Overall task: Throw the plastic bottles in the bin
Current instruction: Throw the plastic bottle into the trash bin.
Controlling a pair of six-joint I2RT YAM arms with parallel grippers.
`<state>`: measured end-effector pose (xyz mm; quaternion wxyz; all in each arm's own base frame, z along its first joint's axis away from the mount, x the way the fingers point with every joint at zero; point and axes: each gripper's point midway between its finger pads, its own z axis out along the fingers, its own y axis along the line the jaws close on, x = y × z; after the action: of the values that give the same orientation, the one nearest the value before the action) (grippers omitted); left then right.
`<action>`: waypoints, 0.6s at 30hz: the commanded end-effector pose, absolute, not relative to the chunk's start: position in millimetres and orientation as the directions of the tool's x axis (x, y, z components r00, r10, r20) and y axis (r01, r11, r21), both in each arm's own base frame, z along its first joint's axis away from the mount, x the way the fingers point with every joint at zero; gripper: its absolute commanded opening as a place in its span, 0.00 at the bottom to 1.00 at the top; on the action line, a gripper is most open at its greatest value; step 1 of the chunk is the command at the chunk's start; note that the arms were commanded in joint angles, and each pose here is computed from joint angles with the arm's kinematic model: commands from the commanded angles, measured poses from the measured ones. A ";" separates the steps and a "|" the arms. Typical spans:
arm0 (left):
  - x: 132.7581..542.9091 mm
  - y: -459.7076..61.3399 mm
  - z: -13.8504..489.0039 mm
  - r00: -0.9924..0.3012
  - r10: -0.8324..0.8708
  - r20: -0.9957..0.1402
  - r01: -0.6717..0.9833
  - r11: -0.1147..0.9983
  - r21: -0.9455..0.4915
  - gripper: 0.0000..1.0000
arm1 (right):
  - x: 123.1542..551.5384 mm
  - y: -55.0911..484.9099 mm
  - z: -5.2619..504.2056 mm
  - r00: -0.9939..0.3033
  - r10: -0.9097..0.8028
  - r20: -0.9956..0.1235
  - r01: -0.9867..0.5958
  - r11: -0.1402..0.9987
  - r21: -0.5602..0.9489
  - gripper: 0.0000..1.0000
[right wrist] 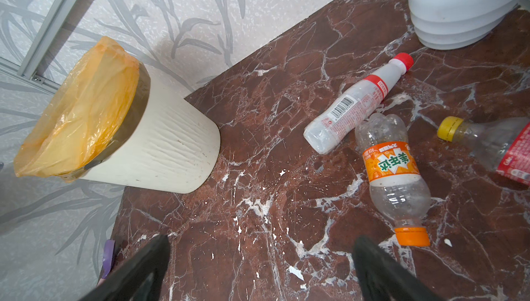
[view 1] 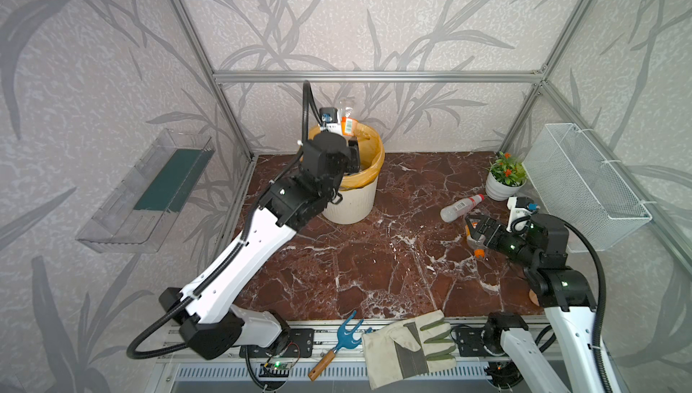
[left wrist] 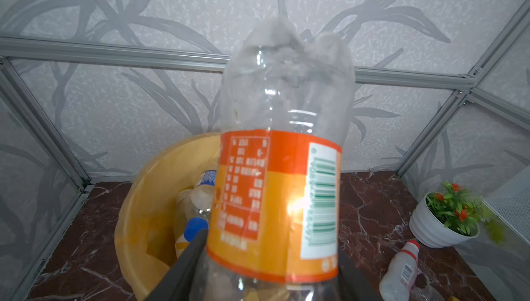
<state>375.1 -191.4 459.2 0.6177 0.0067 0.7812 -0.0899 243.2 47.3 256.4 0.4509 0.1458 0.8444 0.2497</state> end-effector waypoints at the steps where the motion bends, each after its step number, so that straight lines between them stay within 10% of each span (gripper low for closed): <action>1: 374.9 -215.2 413.3 -0.429 0.043 -0.902 0.240 0.968 -0.068 0.70 | 234.1 47.5 266.6 -0.542 0.467 -0.699 0.010 0.835 0.551 0.99; 9: 369.8 -189.3 431.9 -0.399 0.042 -0.916 0.152 0.988 -0.021 0.90 | 226.1 43.5 270.4 -0.542 0.436 -0.719 0.013 0.860 0.511 0.99; 18: 359.4 -175.6 438.5 -0.380 0.007 -0.925 0.138 0.989 -0.049 0.89 | 225.0 40.7 267.9 -0.546 0.435 -0.716 0.032 0.865 0.501 0.99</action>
<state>367.4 -185.0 438.3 0.5542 0.0442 0.8287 -0.0641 227.9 44.1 262.3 0.4511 0.1407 0.8499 0.2332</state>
